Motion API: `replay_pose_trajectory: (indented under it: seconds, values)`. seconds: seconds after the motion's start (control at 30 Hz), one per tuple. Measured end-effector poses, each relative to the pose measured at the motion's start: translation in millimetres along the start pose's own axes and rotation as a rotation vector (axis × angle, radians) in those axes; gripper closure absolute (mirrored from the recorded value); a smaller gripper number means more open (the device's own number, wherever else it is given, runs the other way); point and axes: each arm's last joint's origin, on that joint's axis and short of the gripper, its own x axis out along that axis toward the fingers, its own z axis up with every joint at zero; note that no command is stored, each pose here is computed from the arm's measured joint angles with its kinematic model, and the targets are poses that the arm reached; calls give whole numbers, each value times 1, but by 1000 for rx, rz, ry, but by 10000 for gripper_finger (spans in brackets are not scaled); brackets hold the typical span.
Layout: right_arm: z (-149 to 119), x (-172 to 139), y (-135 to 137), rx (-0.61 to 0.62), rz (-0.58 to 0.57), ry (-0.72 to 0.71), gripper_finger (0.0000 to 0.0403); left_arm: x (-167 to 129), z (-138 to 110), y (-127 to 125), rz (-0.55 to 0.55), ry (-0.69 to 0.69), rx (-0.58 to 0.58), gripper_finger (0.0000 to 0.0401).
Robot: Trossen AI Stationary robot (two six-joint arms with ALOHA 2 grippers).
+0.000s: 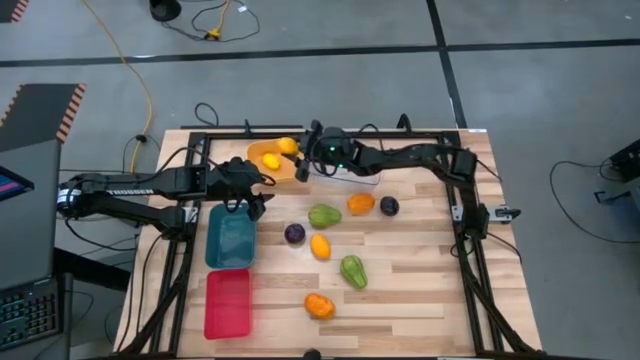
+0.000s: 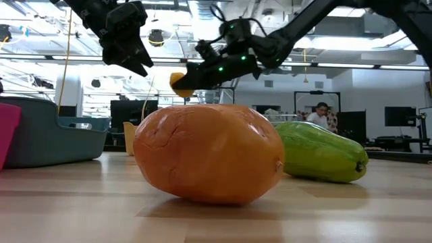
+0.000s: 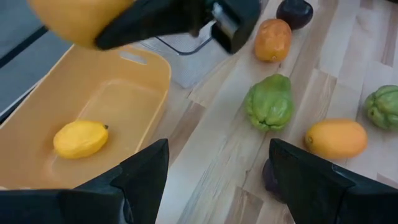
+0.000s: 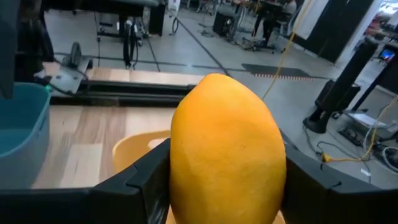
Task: Sort produce into baskets
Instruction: Put the right yellow lemon into the yellow bin
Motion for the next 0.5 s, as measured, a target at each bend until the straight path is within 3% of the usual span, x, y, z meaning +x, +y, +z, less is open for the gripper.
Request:
replay_pose_trajectory:
  seconds: [0.33,0.5]
  values:
    - [7,14,-2,1,-2,11,137,0,0,0,1,0,0,137]
    - [11,15,-6,2,3,56,97,0,0,0,1,-1,3,137]
